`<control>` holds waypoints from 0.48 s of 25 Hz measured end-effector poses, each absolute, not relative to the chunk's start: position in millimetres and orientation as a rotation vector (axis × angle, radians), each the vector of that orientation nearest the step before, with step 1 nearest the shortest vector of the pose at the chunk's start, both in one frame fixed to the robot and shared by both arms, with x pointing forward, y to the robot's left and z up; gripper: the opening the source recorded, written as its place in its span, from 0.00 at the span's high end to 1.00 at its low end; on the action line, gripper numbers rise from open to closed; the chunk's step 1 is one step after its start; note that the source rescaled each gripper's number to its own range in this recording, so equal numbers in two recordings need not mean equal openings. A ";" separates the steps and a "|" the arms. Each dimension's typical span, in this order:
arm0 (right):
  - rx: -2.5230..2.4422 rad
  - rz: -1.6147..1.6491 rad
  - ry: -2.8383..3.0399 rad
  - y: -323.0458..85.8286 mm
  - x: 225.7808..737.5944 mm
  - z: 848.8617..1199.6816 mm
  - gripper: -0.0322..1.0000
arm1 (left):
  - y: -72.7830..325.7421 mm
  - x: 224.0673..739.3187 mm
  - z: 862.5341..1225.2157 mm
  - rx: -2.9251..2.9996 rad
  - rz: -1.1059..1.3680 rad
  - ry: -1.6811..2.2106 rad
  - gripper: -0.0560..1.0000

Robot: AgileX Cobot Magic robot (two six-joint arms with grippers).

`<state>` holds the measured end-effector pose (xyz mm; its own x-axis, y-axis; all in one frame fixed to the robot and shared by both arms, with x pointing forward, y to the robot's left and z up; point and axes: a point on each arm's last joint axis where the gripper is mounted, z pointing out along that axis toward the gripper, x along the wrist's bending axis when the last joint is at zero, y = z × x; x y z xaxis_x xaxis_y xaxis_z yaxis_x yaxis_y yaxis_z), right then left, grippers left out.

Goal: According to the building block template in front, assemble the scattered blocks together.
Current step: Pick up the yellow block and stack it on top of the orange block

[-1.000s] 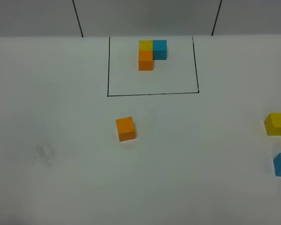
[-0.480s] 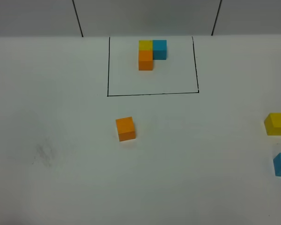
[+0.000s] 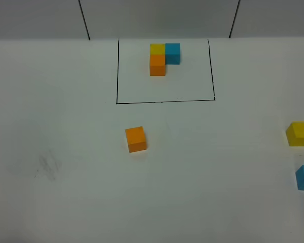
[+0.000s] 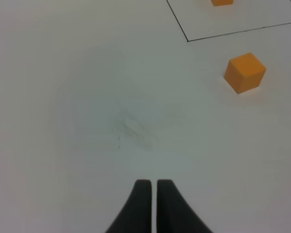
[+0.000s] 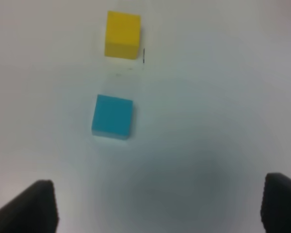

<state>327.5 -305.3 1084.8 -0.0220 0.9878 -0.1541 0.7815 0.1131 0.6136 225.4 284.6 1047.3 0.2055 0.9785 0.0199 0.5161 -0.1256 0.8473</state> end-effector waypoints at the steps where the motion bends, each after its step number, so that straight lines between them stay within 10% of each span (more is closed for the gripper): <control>1: 1.715 0.488 1.855 -305.1 328.9 1084.4 0.15 | 284.6 225.4 1047.3 1.750 0.800 1.405 0.94; 12: 1.713 0.481 1.866 -303.9 339.6 1082.2 0.15 | 284.6 225.4 1047.2 1.750 0.800 1.405 0.94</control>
